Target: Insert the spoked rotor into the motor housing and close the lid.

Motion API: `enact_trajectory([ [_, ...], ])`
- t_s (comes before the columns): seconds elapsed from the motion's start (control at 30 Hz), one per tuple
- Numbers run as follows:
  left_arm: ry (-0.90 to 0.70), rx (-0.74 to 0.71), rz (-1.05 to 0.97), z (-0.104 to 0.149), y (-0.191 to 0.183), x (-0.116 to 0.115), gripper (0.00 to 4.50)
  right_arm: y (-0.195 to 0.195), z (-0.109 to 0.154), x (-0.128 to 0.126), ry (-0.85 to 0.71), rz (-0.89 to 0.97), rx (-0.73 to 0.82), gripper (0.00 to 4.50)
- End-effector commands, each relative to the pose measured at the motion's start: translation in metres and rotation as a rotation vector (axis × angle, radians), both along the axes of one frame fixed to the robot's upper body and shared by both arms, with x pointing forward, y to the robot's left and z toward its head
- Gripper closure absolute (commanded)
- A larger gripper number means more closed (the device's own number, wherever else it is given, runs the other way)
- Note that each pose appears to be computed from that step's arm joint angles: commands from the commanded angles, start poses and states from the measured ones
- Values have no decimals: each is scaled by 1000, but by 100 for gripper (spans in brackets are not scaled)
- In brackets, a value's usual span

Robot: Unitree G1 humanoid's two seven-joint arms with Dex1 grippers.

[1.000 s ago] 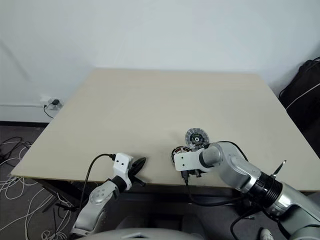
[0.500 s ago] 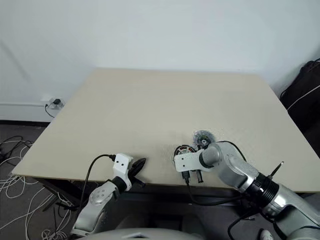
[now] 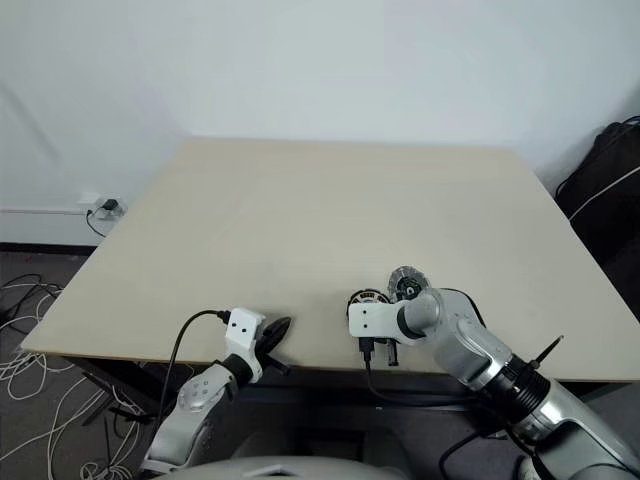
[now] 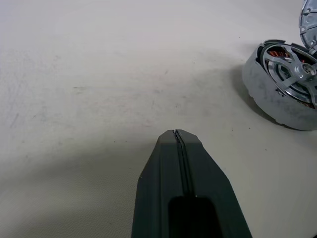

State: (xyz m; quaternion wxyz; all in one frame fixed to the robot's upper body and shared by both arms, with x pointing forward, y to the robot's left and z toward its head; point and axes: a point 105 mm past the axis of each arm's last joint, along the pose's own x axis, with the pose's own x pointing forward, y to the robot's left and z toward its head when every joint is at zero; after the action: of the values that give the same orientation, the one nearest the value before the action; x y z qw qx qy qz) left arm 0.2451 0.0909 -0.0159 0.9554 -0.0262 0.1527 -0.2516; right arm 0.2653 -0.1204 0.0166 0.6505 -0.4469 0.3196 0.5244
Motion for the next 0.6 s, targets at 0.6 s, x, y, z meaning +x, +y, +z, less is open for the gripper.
enact_trajectory([
  [0.6, -51, -19, -11, 12, -5, 4, 450, 25, 17, 33, -31, -288, 223, 441],
])
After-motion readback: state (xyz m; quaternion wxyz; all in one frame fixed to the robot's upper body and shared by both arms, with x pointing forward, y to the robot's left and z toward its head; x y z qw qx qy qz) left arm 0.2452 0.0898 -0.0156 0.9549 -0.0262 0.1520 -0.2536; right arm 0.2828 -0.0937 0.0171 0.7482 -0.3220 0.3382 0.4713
